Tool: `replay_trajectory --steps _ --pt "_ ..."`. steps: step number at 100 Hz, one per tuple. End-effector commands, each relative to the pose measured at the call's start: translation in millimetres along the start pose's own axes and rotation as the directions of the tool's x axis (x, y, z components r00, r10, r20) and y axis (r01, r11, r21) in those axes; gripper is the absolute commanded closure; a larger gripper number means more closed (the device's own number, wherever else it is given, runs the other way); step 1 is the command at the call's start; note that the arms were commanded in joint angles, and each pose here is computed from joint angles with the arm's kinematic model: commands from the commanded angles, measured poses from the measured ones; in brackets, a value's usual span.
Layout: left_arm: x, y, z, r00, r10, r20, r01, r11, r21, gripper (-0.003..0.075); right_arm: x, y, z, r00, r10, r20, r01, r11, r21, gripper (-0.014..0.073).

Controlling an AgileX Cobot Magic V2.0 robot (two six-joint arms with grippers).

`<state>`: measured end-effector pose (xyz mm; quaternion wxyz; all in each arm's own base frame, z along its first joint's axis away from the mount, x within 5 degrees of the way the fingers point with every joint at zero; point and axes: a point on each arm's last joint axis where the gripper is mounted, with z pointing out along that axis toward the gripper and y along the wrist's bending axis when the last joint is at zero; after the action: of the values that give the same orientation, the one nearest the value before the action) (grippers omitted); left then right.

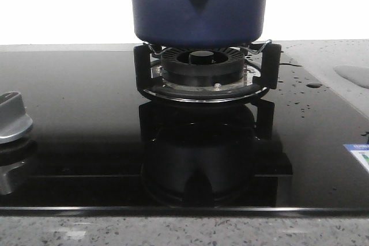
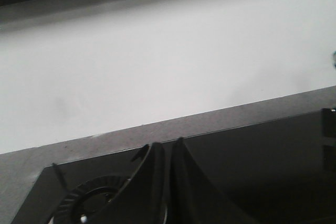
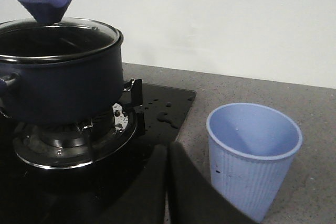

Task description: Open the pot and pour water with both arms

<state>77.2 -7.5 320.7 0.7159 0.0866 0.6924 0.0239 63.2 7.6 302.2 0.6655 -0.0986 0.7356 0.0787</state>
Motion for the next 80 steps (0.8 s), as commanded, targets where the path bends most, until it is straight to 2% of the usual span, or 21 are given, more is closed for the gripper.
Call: replay_trajectory --steps 1,13,28,40,46,55,80 --pt "-2 3 0 0.991 0.008 0.132 0.000 0.998 -0.056 0.0741 -12 2 -1 0.997 -0.031 0.064 0.033 0.999 -0.022 0.0666" --pt "31 -3 -7 0.971 -0.003 0.237 0.018 0.998 -0.061 0.0741 -12 2 -1 0.997 -0.031 0.064 0.033 0.999 -0.022 0.0666" --pt "81 -10 -19 0.979 -0.039 0.201 0.051 0.997 -0.056 0.0741 -12 2 -1 0.997 -0.031 0.064 0.033 0.999 -0.022 0.0666" --pt "115 -15 -26 0.989 -0.091 0.114 0.098 0.994 -0.052 0.0741 -12 2 -1 0.997 -0.031 0.064 0.033 0.999 -0.022 0.0666" --pt "127 -17 -24 0.994 -0.101 -0.037 0.099 0.994 -0.053 0.0741 -12 2 -1 0.997 -0.031 0.064 0.033 0.999 -0.022 0.0666" --pt "138 -18 -25 0.981 -0.097 -0.171 0.088 0.994 -0.058 0.0740 -11 2 -1 0.998 -0.032 0.062 0.033 0.999 -0.022 0.0666" --pt "145 -20 -26 0.961 -0.128 -0.243 0.120 0.992 -0.049 0.0741 -11 2 -1 0.998 -0.032 0.062 0.033 0.999 -0.022 0.0666"
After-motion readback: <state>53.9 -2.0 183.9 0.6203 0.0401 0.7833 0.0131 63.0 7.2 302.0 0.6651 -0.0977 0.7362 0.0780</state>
